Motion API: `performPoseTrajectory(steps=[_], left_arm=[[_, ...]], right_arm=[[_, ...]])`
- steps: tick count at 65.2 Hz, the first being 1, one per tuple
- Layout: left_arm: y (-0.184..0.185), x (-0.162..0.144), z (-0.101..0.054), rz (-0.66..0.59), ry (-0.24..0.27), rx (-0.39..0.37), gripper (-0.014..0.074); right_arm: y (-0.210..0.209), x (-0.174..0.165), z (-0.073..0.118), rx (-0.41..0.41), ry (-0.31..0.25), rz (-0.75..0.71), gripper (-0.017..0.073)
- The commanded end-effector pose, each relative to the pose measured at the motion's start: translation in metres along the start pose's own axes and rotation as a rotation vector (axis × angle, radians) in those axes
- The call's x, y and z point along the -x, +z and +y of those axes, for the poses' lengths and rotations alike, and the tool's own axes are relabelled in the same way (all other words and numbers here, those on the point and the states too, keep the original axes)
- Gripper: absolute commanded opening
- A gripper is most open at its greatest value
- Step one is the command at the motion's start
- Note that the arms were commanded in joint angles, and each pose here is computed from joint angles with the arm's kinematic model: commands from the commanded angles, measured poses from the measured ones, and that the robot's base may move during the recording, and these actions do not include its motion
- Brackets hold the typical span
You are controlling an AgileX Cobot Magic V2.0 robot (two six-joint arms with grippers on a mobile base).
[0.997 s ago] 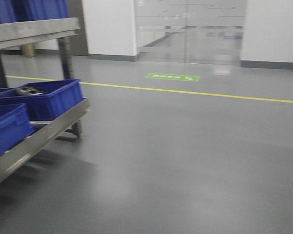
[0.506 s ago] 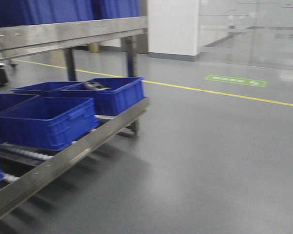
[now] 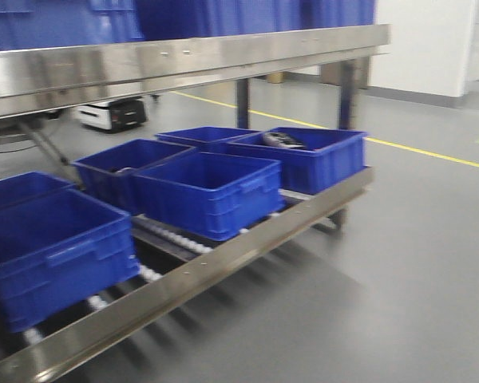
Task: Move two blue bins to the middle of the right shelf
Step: 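Turn toward the blue-bin shelf and approach it holding the teal bin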
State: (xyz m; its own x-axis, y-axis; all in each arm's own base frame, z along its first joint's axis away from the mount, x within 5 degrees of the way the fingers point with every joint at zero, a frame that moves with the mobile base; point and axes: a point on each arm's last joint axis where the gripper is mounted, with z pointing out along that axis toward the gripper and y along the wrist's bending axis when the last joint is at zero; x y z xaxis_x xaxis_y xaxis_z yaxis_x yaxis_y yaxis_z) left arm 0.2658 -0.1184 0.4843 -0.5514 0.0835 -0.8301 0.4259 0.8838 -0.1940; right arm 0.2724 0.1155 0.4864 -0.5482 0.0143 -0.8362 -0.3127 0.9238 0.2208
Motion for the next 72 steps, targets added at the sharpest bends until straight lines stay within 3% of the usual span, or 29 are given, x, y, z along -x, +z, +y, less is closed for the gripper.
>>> performPoseTrajectory(steps=[1, 72], left_arm=[[-0.0166, 0.0092, -0.0143, -0.095, -0.011, -0.094, -0.011], [-0.0166, 0.0092, -0.0143, -0.095, -0.011, -0.094, -0.011]], right_arm=[[-0.006, 0.0119, 0.0039, 0.035, 0.017, -0.119, -0.0154], [-0.006, 0.0119, 0.0039, 0.035, 0.017, -0.119, -0.0154]])
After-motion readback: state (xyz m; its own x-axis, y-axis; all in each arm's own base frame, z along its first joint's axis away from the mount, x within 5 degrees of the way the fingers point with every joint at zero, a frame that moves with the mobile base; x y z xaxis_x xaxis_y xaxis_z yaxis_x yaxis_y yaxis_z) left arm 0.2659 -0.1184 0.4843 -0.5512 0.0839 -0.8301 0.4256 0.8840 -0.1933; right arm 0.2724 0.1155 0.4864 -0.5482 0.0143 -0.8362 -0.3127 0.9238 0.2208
